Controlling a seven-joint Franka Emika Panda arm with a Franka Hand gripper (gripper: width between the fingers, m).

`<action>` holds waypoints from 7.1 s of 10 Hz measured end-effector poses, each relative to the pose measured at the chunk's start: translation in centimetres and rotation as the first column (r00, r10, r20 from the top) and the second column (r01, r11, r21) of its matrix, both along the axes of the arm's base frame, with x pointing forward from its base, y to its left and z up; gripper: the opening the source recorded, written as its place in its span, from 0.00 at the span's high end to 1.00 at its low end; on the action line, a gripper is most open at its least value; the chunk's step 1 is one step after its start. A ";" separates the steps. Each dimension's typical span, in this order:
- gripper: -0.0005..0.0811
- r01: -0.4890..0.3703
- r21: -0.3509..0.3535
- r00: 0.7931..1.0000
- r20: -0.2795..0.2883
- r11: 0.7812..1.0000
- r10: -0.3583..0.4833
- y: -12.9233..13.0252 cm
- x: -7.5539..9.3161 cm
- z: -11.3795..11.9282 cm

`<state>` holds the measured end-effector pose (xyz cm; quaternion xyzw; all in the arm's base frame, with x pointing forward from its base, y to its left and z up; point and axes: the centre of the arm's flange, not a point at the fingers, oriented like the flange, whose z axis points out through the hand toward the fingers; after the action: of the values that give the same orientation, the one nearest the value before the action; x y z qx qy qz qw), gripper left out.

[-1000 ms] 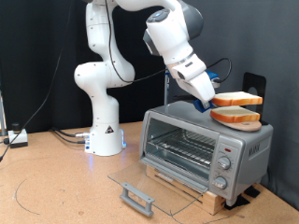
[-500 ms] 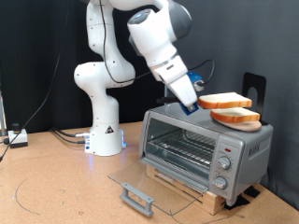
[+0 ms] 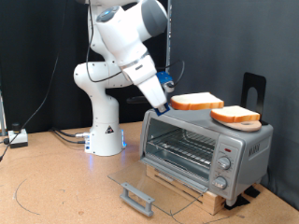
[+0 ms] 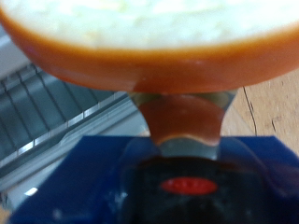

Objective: Make a piece of toast with the oven

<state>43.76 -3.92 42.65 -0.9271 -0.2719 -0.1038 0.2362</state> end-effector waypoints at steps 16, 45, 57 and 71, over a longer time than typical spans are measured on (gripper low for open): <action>0.51 0.002 -0.015 1.000 -0.014 1.000 -0.002 -13.4 -5.6 -2.4; 0.51 -0.400 -0.457 0.877 0.061 0.795 0.476 1.5 -5.5 -12.8; 0.51 -0.385 -0.400 0.908 -0.003 0.832 0.419 -2.1 -4.7 -11.7; 0.51 -0.357 -0.452 0.922 -0.030 0.817 0.387 4.4 -4.3 -13.6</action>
<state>39.43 0.44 29.01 -0.8814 -0.4715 -0.0195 0.0229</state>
